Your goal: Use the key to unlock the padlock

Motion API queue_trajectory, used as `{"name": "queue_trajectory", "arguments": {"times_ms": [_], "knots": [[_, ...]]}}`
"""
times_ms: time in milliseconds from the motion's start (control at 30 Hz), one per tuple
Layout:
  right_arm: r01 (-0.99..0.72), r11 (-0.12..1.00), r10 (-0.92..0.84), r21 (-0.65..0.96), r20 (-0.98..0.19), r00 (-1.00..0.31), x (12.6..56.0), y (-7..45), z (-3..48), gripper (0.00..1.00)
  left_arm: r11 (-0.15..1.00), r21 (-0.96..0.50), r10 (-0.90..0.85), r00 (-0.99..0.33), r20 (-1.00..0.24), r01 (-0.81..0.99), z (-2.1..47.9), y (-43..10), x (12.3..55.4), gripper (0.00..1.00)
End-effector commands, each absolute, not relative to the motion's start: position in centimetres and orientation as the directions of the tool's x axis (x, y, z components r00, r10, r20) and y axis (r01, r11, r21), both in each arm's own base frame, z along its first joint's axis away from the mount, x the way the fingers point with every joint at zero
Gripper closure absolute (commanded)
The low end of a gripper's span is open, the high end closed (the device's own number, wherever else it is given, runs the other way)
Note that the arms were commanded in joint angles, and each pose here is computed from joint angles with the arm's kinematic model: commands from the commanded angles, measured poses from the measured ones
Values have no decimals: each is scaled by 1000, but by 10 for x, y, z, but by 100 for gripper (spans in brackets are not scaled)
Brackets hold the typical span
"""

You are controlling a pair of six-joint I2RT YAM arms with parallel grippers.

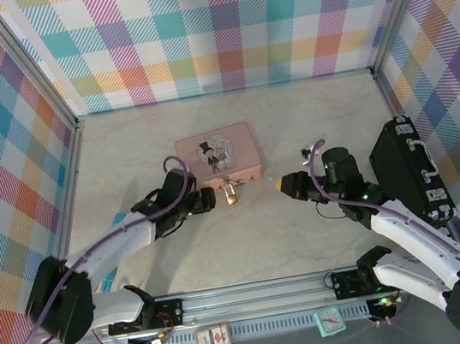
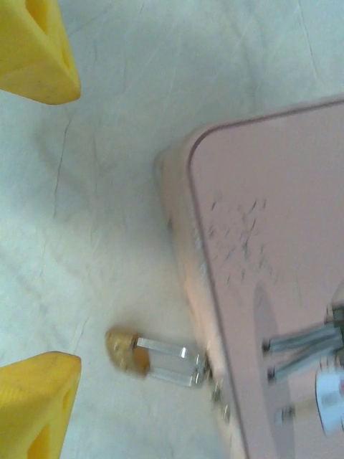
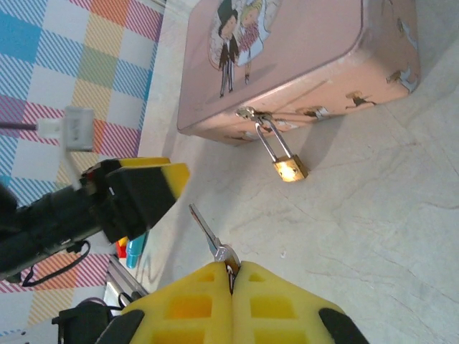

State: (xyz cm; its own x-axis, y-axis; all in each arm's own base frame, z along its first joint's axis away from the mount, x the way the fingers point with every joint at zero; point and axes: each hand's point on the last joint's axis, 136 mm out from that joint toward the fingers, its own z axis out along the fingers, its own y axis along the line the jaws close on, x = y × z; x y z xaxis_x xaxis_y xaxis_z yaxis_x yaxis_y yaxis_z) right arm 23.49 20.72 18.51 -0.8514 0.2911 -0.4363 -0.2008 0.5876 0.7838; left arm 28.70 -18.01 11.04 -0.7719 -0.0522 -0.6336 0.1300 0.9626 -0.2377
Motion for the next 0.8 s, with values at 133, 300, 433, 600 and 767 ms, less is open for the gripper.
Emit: {"name": "queue_trajectory", "arguments": {"times_ms": [133, 300, 433, 600, 767], "knots": [[-190, 551, 302, 812, -407, -862, 225, 222, 170, 100, 807, -518, -168, -729, -664, 285, 126, -250, 268, 15], [-170, 558, 307, 812, -393, -867, 220, 231, 162, 100, 808, -522, -177, -734, -656, 272, 105, -261, 279, 19], [-176, 551, 300, 816, -391, -870, 212, 233, 162, 100, 811, -525, -192, -731, -655, 258, 95, -268, 291, 21], [-182, 564, 295, 805, -402, -867, 206, 228, 165, 100, 824, -523, -206, -745, -634, 218, 76, -276, 305, 26], [-191, 569, 298, 800, -417, -859, 202, 223, 170, 100, 839, -516, -231, -744, -627, 174, 61, -274, 316, 30]]}}
